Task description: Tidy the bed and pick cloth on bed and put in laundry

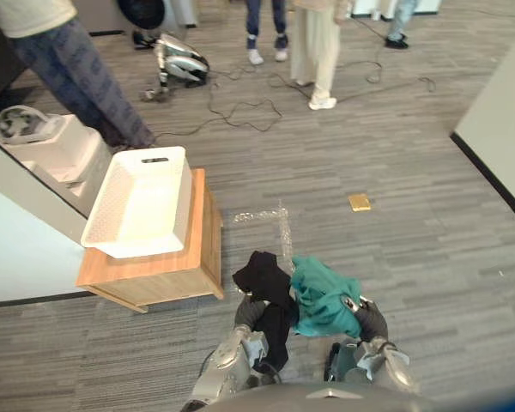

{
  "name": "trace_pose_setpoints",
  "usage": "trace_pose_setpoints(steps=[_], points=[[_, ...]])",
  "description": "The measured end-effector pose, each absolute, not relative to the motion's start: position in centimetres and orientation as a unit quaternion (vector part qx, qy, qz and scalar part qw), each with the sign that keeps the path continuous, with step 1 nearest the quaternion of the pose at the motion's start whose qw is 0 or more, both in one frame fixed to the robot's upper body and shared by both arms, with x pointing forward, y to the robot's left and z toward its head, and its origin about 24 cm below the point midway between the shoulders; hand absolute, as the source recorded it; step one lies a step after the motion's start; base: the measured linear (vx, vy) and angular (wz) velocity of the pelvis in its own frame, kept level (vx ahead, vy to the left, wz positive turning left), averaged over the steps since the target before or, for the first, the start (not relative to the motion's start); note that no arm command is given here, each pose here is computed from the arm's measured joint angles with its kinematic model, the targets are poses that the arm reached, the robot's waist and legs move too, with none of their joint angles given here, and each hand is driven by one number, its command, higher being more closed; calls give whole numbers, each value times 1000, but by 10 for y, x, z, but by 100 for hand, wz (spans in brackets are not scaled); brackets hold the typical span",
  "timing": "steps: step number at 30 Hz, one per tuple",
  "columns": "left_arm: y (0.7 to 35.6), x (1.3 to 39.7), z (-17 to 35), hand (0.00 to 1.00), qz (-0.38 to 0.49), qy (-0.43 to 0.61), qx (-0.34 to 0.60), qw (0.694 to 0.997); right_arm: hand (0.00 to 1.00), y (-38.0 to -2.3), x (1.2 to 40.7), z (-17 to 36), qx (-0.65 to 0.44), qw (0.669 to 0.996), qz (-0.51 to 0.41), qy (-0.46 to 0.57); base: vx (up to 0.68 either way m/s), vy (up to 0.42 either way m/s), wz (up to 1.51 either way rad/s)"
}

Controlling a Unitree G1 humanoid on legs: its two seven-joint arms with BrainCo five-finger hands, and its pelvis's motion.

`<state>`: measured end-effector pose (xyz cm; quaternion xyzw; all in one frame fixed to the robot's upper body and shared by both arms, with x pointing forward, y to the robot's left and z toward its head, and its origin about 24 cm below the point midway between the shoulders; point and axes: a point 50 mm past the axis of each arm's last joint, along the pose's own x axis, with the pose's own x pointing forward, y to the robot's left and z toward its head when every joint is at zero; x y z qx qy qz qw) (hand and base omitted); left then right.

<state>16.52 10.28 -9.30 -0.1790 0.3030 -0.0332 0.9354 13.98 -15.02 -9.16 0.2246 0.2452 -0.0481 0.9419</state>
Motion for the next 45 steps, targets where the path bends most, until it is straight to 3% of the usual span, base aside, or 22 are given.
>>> trace_pose_setpoints(steps=[15,25,30,38,45], points=[[107,151,-98,100,18,312,-228,922,100,-161,159,-85,203,952,-7,227,404,-354,23],[88,156,-87,100,15,282,-272,920,100,-161,147,-88,205,949,3,240,373,47,43],[93,160,-86,100,31,273,-268,923,100,-156,163,-81,199,954,22,222,391,194,35],[117,174,-76,100,46,240,-227,943,100,-139,156,-87,201,948,54,240,365,5,163],[136,161,-92,100,49,274,-179,944,100,-126,147,-93,216,941,53,256,219,-335,205]])
